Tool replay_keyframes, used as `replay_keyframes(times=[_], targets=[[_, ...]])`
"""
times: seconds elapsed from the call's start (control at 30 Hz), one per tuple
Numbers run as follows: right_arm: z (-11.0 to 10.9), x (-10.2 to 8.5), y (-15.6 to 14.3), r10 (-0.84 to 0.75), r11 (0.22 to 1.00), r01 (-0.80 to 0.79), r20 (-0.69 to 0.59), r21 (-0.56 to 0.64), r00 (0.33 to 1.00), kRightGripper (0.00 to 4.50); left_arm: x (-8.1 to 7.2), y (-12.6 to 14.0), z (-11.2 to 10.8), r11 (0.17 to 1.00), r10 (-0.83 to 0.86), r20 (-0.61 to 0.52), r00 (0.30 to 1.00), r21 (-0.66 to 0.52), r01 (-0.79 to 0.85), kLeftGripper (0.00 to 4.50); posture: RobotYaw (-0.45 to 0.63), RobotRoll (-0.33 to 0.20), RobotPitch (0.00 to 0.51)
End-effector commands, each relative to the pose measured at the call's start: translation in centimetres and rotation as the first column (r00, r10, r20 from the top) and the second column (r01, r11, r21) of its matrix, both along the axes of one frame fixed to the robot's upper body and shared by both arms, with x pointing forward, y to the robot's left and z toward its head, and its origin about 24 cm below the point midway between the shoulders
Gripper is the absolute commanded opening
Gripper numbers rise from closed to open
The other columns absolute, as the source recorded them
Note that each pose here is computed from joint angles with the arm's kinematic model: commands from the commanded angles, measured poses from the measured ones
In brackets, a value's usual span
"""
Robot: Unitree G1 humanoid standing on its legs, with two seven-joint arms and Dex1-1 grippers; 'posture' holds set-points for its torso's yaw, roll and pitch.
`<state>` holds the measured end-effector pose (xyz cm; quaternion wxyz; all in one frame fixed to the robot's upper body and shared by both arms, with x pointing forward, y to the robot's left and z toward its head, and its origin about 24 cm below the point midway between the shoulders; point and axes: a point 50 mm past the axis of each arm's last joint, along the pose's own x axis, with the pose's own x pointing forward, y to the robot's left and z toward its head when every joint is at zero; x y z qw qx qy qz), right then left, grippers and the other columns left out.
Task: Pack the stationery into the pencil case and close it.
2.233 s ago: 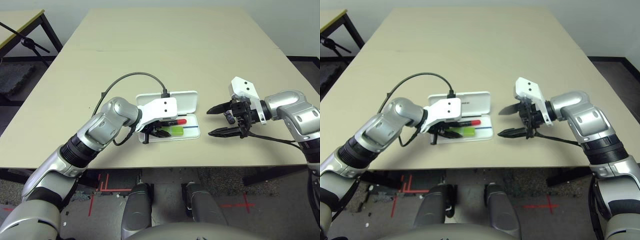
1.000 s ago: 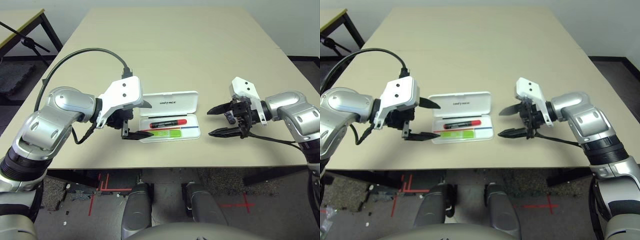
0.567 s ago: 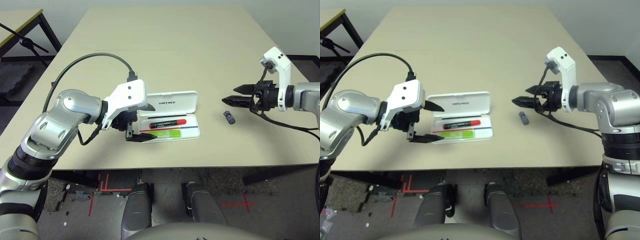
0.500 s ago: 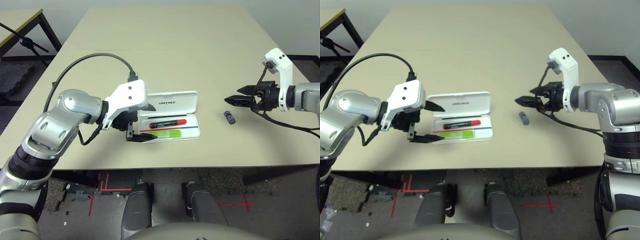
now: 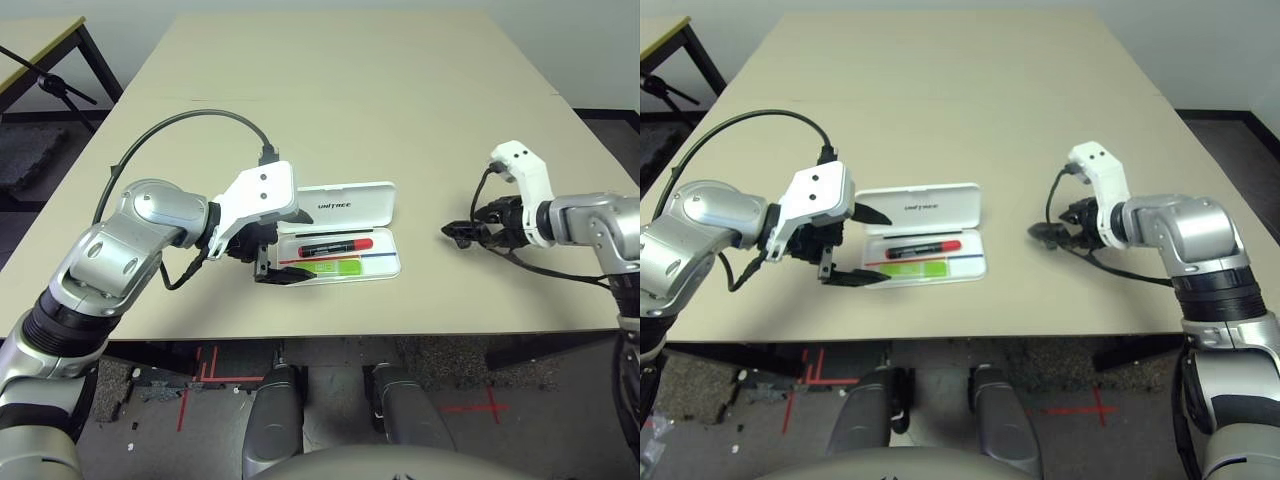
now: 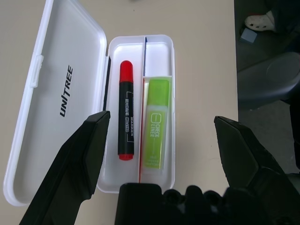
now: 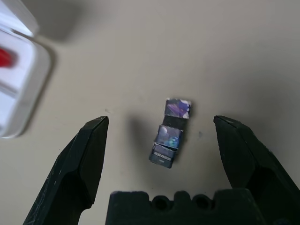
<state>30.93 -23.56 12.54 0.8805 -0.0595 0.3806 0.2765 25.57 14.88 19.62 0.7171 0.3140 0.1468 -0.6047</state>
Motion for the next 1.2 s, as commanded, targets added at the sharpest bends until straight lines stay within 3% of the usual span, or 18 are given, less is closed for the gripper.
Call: replay_keyframes(times=[0.03,0.17,0.23,0.57,0.8,1.0,1.2], targets=[[-1.4,0.0,0.1,0.013,1.0,-0.014,-0.039,-0.026,0.999,4.5,-0.1,-0.3,0.1,1.0,-0.004,0.007,1.0,0.01,0.004,4.49,0.0,0.0,0.121],[-1.9,0.2,0.2,0.024,0.999,-0.025,-0.049,-0.025,0.999,4.5,-0.1,-0.2,0.0,1.0,0.001,0.006,1.0,0.012,-0.001,4.49,0.0,0.0,0.121],[-2.1,0.3,0.2,0.026,0.999,-0.027,-0.048,-0.028,0.999,4.03,-0.2,-0.2,0.0,1.0,0.004,0.004,1.0,0.014,-0.004,4.5,0.0,0.0,0.121],[-0.6,0.6,-0.3,0.084,0.995,-0.084,0.006,-0.047,0.996,0.34,-0.1,-0.1,-0.1,1.0,0.01,0.001,1.0,0.019,-0.01,4.5,0.01,0.0,0.122],[2.0,0.6,-0.5,0.297,0.955,-0.295,0.115,-0.042,0.948,0.27,-0.1,0.0,-0.2,1.0,0.011,-0.001,1.0,0.024,-0.011,4.5,0.0,0.0,0.122],[4.3,-1.3,0.0,0.581,0.804,-0.594,0.179,0.028,0.794,0.27,0.0,0.0,-0.3,1.0,0.014,-0.001,1.0,0.027,-0.014,4.5,0.01,0.0,0.122],[5.1,-2.3,1.2,0.72,0.668,-0.741,0.185,0.076,0.668,0.27,0.0,0.0,-0.3,0.999,0.018,0.0,1.0,0.03,-0.018,4.5,0.01,0.0,0.121]])
